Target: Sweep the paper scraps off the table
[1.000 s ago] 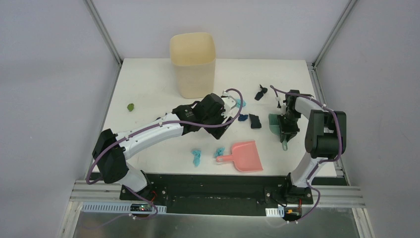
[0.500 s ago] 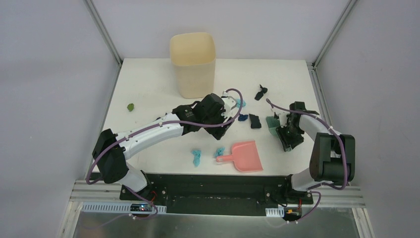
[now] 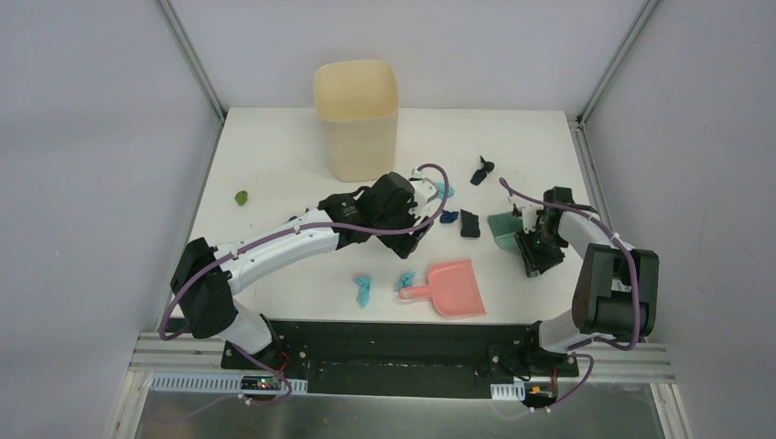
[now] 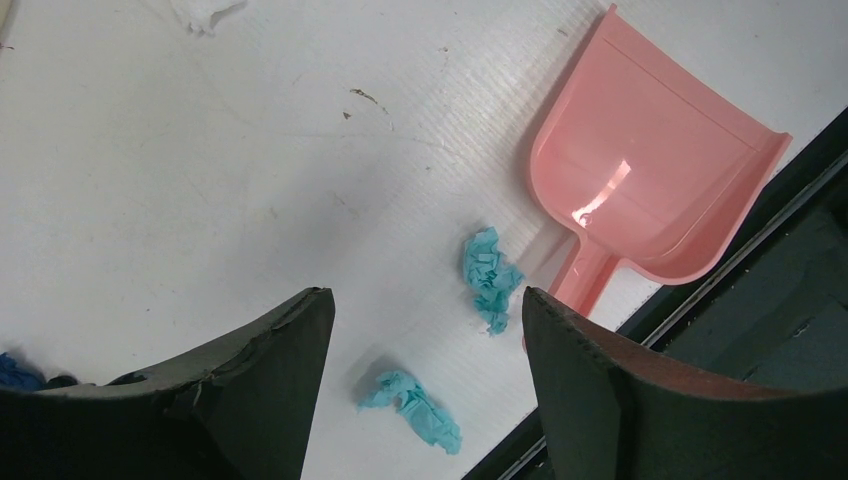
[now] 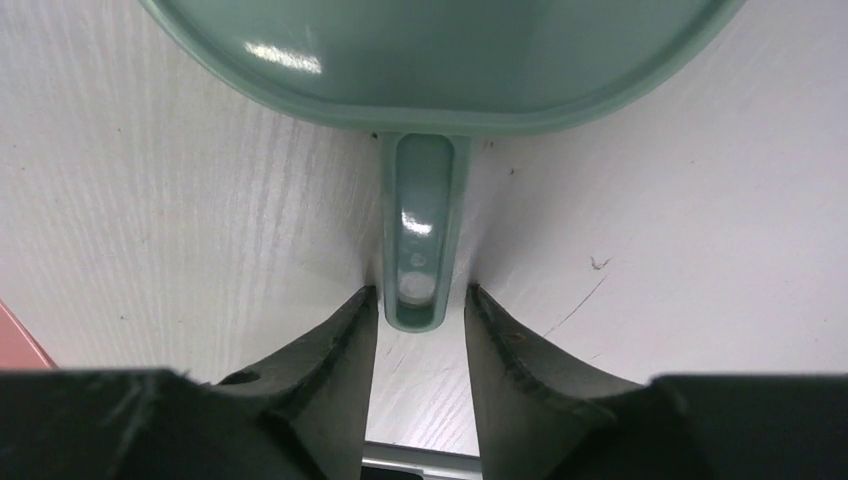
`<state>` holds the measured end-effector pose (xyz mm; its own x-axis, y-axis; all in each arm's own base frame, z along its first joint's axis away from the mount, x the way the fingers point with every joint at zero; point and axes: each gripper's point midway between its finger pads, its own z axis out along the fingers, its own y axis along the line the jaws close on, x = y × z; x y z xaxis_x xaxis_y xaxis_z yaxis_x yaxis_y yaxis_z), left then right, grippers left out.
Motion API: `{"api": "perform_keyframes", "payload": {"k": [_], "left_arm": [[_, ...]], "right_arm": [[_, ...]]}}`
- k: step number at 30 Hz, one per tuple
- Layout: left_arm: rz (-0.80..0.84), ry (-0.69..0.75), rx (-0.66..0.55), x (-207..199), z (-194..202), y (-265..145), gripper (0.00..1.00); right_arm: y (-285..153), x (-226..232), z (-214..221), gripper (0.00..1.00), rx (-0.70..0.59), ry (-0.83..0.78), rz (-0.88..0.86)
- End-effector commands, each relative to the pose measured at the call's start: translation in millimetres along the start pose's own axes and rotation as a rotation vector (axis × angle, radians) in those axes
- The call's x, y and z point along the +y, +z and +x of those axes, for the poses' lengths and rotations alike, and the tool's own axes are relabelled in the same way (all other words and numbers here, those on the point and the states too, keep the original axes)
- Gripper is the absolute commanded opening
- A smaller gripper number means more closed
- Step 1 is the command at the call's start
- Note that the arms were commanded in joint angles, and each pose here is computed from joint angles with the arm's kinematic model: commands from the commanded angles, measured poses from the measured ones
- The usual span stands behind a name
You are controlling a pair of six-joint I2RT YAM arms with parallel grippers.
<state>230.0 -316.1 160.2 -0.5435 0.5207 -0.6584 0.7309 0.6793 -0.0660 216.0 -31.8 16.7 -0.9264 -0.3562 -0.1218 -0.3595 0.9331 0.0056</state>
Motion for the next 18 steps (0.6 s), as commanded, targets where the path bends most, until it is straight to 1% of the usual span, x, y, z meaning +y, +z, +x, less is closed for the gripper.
{"api": "perform_keyframes", "payload": {"k": [1, 5, 7, 8, 9, 10, 11, 12, 15, 18], "left_arm": [[0.013, -0.019, -0.044, -1.3, -12.4, -5.4, 0.71], [0.016, -0.019, -0.046, -1.9, -13.0, -6.2, 0.71], [0.018, -0.018, -0.047, -2.1, -13.6, -6.7, 0.71], [0.019, -0.019, -0.048, -2.3, -14.0, -7.0, 0.71], [0.018, -0.019, -0.048, -2.2, -13.8, -7.2, 0.71], [0.018, -0.019, -0.048, -2.1, -13.8, -7.2, 0.71], [0.018, -0.019, -0.046, -2.2, -13.1, -6.7, 0.71], [0.017, -0.019, -0.044, -2.0, -12.7, -6.3, 0.71], [0.006, -0.025, -0.03, -0.5, -11.6, -4.4, 0.71], [0.015, -0.037, -0.02, -2.1, -9.6, -2.1, 0.71]], "right_arm": [[7.4, -4.4, -23.5, 0.42, -0.106, -0.011, -0.007], [9.8, -5.8, -23.4, 0.43, -0.095, -0.015, -0.006], [13.6, -4.2, -20.0, 0.37, -0.076, -0.022, -0.019], [15.1, -3.2, -18.5, 0.31, -0.069, -0.027, -0.027], [16.9, -1.4, -16.4, 0.18, -0.061, -0.035, -0.043], [17.3, 0.6, -15.1, 0.09, -0.056, -0.039, -0.058], [16.7, 2.1, -13.5, 0.03, -0.051, -0.036, -0.071], [14.4, 2.7, -12.3, 0.0, -0.051, -0.028, -0.079], [-2.3, 0.6, -8.9, 0.0, -0.082, -0.008, -0.062], [-37.7, 4.5, -9.9, 0.0, -0.179, -0.042, -0.026]]}}
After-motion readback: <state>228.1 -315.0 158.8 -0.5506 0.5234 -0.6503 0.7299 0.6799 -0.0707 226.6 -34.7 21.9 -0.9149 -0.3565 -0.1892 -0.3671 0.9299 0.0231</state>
